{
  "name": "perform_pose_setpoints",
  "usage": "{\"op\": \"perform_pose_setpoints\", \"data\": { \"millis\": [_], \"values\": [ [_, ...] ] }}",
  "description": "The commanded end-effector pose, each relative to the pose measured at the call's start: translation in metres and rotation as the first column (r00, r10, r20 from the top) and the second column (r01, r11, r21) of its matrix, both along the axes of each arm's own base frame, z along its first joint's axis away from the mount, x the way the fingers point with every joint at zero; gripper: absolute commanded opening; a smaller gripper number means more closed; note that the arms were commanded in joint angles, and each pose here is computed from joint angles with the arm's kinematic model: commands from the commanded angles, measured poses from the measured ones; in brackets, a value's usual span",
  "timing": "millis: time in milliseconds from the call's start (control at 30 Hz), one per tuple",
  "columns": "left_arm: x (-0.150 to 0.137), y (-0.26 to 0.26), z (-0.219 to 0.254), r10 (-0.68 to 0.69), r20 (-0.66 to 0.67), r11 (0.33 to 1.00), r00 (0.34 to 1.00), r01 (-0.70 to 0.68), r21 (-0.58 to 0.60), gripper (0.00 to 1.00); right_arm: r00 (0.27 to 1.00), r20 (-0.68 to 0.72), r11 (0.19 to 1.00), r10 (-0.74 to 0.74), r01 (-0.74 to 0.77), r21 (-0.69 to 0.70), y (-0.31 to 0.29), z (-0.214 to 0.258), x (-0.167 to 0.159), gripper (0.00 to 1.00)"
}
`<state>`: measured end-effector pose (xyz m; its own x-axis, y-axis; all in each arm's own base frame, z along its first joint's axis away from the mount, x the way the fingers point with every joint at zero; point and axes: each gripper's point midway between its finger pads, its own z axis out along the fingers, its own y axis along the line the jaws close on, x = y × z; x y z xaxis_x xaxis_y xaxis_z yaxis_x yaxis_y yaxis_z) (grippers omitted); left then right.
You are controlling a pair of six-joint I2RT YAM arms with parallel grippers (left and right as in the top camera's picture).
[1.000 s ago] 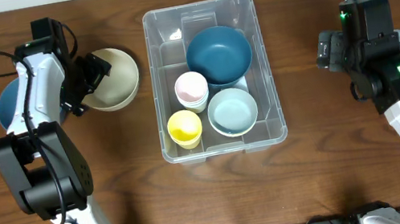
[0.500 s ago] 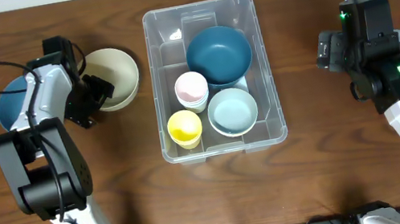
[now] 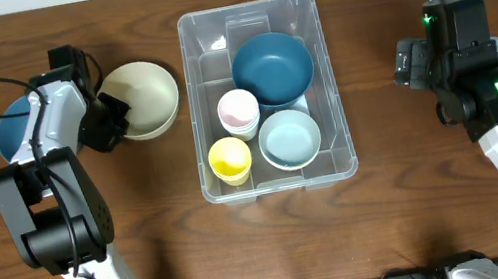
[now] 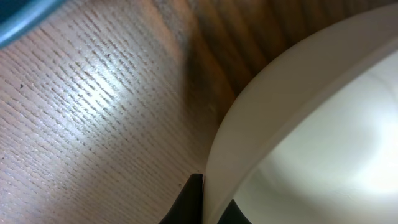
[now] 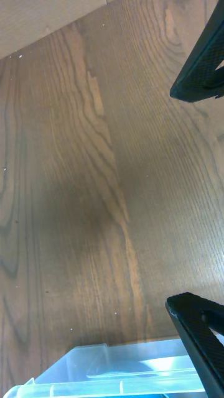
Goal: Pack container
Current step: 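Lower the left gripper onto the cream bowl rim and close, then carry the cream bowl into the bin and open the left gripper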
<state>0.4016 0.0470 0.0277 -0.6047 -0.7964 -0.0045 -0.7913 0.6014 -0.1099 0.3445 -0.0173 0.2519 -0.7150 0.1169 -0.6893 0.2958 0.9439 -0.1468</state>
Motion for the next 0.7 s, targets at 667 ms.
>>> {"op": "perform_pose_setpoints", "data": {
  "millis": [667],
  "values": [
    [0.030,-0.066,0.271,-0.419,0.667,0.908,0.616,0.271,0.319,0.06,0.999,0.026,1.000,-0.019,0.019,0.001,-0.004,0.009,0.000,0.99]
  ]
}}
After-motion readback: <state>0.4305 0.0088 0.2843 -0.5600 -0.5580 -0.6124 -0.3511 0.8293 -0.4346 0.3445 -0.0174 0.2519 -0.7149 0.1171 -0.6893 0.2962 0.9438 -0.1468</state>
